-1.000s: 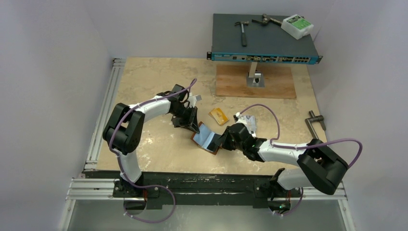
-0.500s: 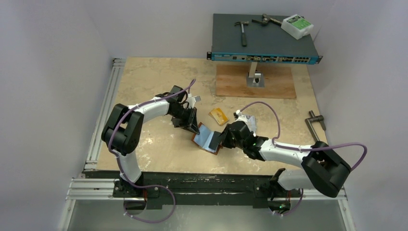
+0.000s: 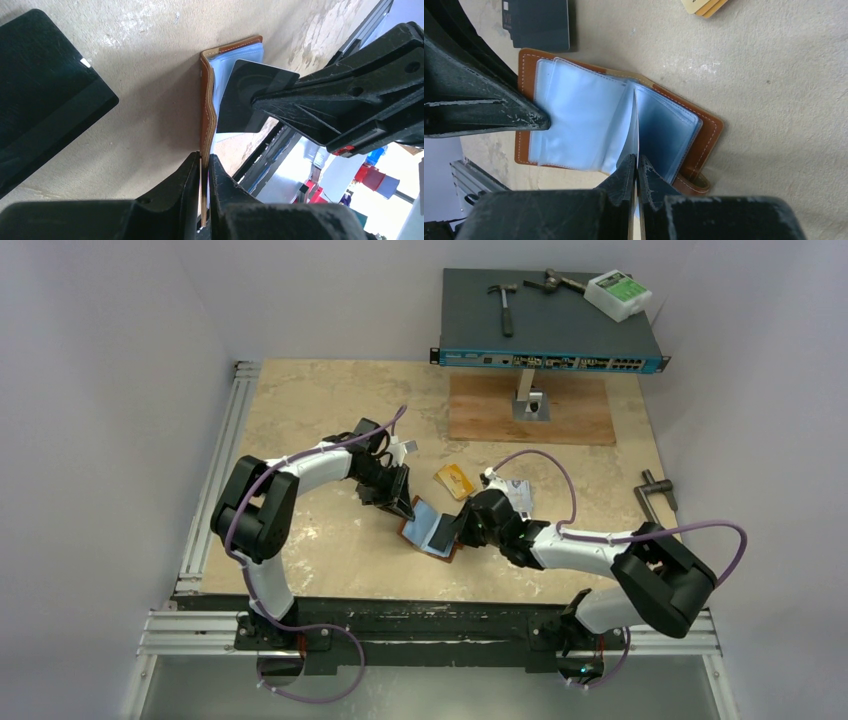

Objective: Put the credit cards into the card holder
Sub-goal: Insert the credit card into the card holder.

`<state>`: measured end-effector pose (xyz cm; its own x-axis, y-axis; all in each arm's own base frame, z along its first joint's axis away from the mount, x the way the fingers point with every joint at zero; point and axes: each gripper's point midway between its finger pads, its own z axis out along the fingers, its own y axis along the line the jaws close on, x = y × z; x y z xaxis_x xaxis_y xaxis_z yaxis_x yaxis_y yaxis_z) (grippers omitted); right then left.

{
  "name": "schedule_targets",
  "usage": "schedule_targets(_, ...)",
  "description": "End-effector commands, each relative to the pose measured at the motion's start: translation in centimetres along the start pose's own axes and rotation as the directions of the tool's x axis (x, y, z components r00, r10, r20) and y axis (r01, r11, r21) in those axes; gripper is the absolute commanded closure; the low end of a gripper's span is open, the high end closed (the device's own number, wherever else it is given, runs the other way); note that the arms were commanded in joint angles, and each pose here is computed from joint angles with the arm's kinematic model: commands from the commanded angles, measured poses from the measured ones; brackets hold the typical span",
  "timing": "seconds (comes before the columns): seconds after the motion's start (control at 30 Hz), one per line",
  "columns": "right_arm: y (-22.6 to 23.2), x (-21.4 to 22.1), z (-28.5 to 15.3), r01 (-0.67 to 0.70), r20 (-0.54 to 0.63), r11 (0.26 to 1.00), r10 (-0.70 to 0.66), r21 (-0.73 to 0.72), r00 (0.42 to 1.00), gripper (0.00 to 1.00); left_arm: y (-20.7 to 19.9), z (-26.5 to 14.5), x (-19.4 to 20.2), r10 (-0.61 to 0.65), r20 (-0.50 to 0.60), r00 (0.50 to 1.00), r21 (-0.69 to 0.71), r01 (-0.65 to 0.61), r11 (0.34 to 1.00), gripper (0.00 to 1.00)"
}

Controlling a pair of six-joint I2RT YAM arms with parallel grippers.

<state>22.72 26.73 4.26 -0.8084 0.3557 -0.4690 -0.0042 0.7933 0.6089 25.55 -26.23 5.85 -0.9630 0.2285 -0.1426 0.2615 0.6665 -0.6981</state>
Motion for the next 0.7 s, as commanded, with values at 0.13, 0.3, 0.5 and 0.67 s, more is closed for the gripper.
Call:
schedule_targets(0.13,-2.25,1.1,-0.07,0.022,-0.023,0.998,-0.021,0.054,1.0,1.0,-2.48,-1.39,-0.42,0.04,0.021,0.999,0.086,-0.041,0.995,0.82)
schedule_targets(0.3,-2.34,1.03,-0.21,0.024,-0.019,0.998,-0.023,0.057,1.0,1.0,-2.61,-1.26,-0.34,0.044,0.022,0.999,0.102,-0.046,0.994,0.8)
schedule_targets(0.5,-2.38,1.01,-0.24,0.024,-0.018,0.998,-0.022,0.059,1.0,1.0,-2.68,-1.21,-0.1,0.046,0.011,0.999,0.118,-0.047,0.992,0.8)
schedule_targets(0.67,-2.56,1.19,-0.2,0.023,-0.022,0.998,-0.021,0.06,1.0,1.0,-2.55,-1.24,0.02,0.032,0.012,0.999,0.142,-0.033,0.989,0.8)
